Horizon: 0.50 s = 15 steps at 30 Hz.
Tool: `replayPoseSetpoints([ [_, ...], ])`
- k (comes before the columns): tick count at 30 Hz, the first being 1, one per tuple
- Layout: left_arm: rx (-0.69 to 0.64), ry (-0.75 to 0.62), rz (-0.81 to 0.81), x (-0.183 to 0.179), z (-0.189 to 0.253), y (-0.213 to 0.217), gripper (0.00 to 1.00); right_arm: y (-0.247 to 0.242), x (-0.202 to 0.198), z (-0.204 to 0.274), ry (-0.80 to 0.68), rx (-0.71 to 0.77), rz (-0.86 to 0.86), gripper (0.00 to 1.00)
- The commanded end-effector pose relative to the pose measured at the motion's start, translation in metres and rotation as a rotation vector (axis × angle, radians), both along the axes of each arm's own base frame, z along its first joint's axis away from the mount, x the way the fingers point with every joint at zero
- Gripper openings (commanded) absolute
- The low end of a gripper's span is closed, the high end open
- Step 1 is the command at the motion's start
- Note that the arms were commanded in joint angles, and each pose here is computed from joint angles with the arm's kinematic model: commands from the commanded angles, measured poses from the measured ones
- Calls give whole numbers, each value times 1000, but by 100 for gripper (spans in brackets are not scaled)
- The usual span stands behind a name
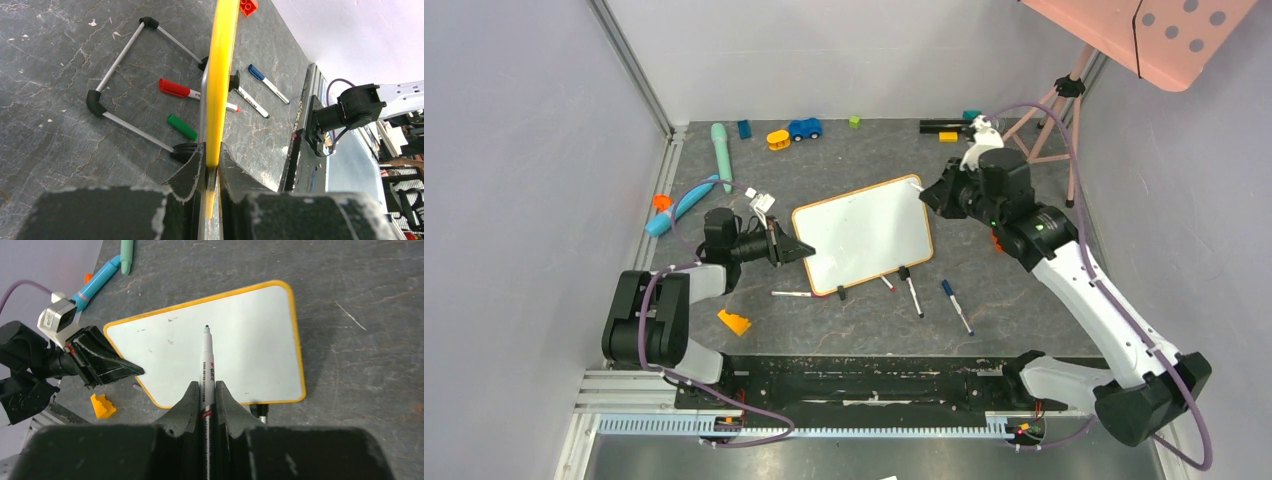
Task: Write a sentence on the whiteboard
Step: Hold the whiteboard at the center of the board, then write a sentence on the whiteboard.
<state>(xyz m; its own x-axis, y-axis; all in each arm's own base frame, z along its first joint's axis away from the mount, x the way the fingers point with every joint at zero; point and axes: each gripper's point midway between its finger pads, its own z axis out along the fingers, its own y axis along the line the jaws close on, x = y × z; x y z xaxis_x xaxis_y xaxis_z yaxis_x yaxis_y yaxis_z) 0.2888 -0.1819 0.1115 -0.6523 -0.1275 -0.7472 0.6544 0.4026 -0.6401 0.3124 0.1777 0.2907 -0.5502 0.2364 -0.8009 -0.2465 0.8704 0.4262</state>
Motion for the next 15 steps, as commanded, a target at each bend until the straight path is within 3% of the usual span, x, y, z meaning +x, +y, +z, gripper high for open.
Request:
replayPoseSetpoints([
  [1,40,-14,29,7,0,2,3,15,11,28,-102,-41,-13,0],
  [15,21,54,-96,-1,-2,-8,2,32,11,39,-137,-7,9,0],
])
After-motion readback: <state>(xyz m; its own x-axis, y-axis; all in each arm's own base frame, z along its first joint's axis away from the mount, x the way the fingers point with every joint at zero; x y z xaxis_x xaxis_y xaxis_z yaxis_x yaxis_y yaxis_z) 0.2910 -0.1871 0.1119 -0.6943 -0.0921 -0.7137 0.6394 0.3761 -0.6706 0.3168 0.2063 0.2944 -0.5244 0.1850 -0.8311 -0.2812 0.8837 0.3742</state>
